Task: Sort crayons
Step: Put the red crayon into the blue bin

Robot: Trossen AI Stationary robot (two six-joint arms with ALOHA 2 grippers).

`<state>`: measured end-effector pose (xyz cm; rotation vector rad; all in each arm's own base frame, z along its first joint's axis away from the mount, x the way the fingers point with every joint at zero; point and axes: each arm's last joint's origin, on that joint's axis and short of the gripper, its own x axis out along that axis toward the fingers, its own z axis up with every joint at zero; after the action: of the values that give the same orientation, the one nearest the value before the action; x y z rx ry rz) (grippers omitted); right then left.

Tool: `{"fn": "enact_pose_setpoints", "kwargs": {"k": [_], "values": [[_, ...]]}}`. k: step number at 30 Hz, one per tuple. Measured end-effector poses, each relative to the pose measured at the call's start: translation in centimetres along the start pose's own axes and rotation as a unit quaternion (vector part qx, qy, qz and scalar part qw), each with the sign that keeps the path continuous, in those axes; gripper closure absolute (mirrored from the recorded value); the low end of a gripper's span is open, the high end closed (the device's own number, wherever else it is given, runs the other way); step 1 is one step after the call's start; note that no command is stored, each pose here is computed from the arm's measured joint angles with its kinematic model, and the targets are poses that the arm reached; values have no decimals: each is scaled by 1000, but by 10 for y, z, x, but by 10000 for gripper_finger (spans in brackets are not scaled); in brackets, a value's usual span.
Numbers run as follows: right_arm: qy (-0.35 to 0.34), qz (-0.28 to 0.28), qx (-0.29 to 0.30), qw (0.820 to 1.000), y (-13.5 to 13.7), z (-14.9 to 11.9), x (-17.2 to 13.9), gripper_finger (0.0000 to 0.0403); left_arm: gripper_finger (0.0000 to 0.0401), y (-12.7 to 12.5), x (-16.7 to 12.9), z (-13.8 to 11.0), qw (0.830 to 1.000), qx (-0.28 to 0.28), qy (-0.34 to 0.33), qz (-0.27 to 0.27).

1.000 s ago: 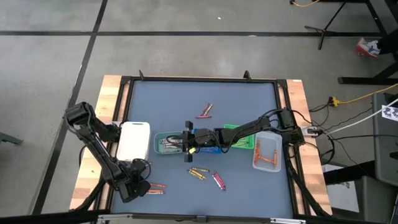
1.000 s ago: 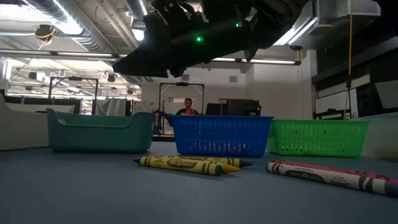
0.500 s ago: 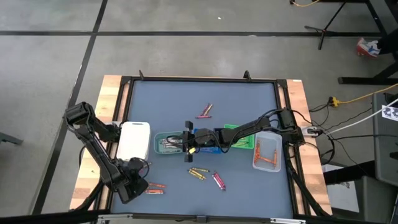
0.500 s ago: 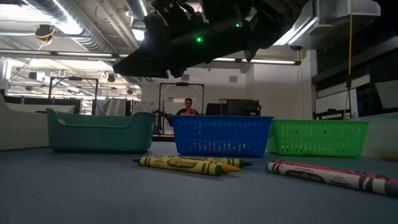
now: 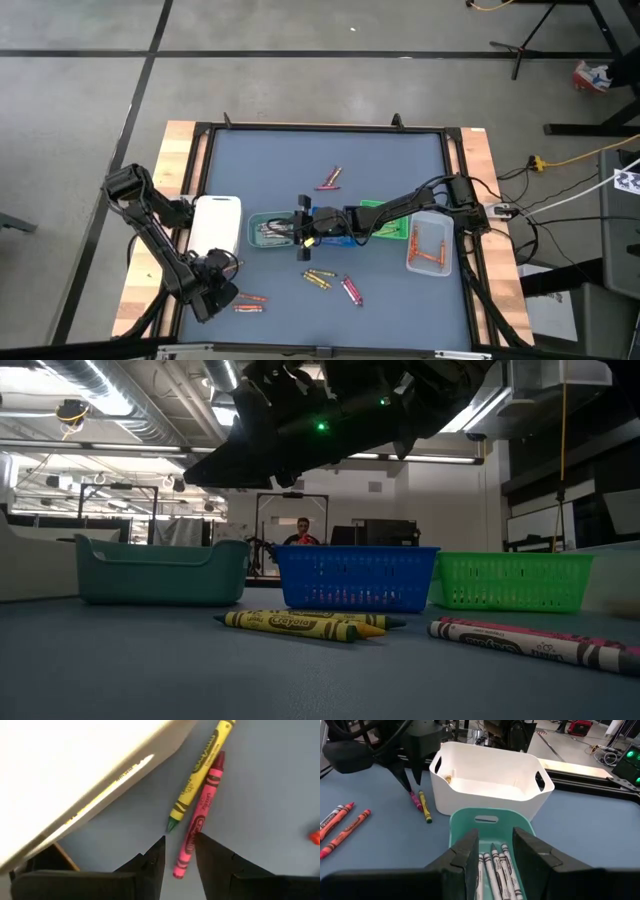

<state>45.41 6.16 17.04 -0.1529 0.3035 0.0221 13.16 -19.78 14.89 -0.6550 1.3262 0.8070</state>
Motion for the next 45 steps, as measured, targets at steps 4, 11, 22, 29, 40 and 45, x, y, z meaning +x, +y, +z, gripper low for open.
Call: {"fn": "enact_pose_setpoints", "kwargs": {"k": [4,11,22,29,40,45], "values": [[8,1,-1,1000,0,-1,0,285,309,1,7,0,1000,0,3,-11],[9,1,-1,1000,0,-2,0,285,309,4,12,0,1000,-1,11,-19],[9,1,-1,1000,0,-2,0,285,347,3,13,-1,1000,-2,23,-18],[5,1,-2,1000,0,4,0,285,386,3,13,-1,1000,1,24,-16],[58,8,-39,998,-9,54,-20,285,393,-2,3,-1,1000,23,12,-8],[117,18,-57,991,-12,72,-32,285,393,-12,-9,-1,999,25,7,-35]]}}
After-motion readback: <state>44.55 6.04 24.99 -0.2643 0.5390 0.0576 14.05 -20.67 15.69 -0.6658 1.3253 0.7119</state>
